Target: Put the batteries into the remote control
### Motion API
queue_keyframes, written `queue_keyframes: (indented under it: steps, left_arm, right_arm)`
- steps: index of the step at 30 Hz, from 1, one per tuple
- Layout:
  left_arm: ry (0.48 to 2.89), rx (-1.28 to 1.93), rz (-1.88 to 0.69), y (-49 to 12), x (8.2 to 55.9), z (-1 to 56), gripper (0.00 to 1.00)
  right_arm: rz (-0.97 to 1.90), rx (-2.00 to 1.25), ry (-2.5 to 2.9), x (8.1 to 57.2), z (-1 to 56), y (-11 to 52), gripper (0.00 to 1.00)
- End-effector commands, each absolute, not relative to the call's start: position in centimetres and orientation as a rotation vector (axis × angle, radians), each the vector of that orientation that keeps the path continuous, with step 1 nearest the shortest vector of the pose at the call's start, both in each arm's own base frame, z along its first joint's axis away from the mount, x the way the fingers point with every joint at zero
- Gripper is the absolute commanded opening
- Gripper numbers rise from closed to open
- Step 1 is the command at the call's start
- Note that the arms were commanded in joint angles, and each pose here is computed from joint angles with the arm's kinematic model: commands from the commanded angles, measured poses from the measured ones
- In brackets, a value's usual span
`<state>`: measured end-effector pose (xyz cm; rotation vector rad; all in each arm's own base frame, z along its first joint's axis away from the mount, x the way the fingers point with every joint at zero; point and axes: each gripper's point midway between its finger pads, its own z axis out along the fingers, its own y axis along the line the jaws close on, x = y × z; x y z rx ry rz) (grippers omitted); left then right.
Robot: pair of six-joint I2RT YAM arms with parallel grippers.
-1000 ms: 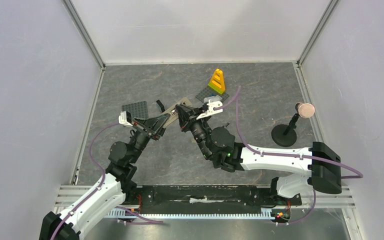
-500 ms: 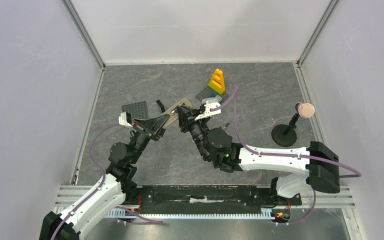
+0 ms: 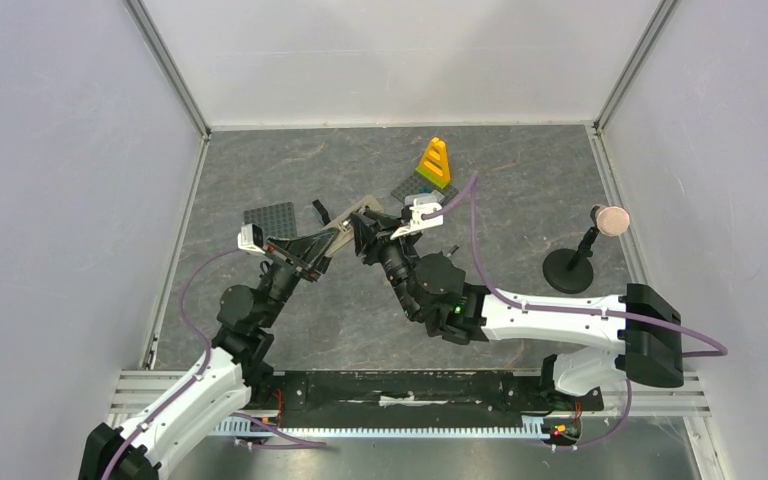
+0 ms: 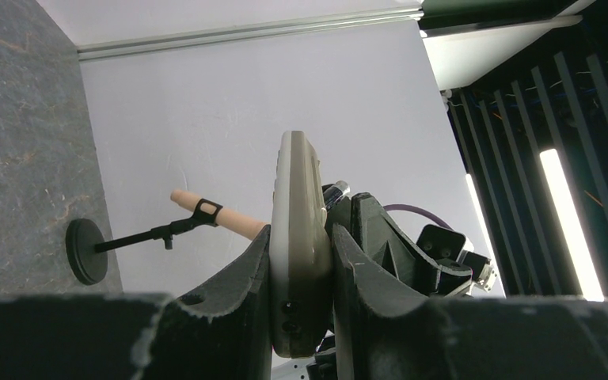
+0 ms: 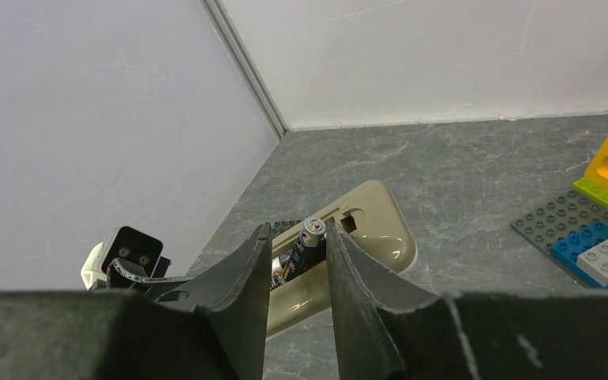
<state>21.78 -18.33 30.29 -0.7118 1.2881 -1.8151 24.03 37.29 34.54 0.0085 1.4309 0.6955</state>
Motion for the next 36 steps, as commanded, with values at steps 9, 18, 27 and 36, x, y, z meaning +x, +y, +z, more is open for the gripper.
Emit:
queue_keyframes:
  steps: [9,18,27,36]
  left_arm:
    - [1.2,-0.729,-1.881,-17.6,21.3,31.9,0.02]
    - [1.223,-0.743,-1.867,-17.6,21.4,31.2,0.02]
    - [1.264,-0.709,-1.866,-18.0,20.7,30.2,0.02]
    - [1.374,-0.623,-1.972,-19.7,18.7,29.2,0.02]
  right_arm:
    - [0.714,0.099,1.44,24.8,38.8,35.7,0.38]
    - [0.769,0.114,1.461,25.1,39.9,34.8,0.41]
    - [0.827,-0.018,1.621,25.0,39.0,33.9,0.76]
    - [1.031,-0.168,1.793,23.4,34.1,30.8,0.98]
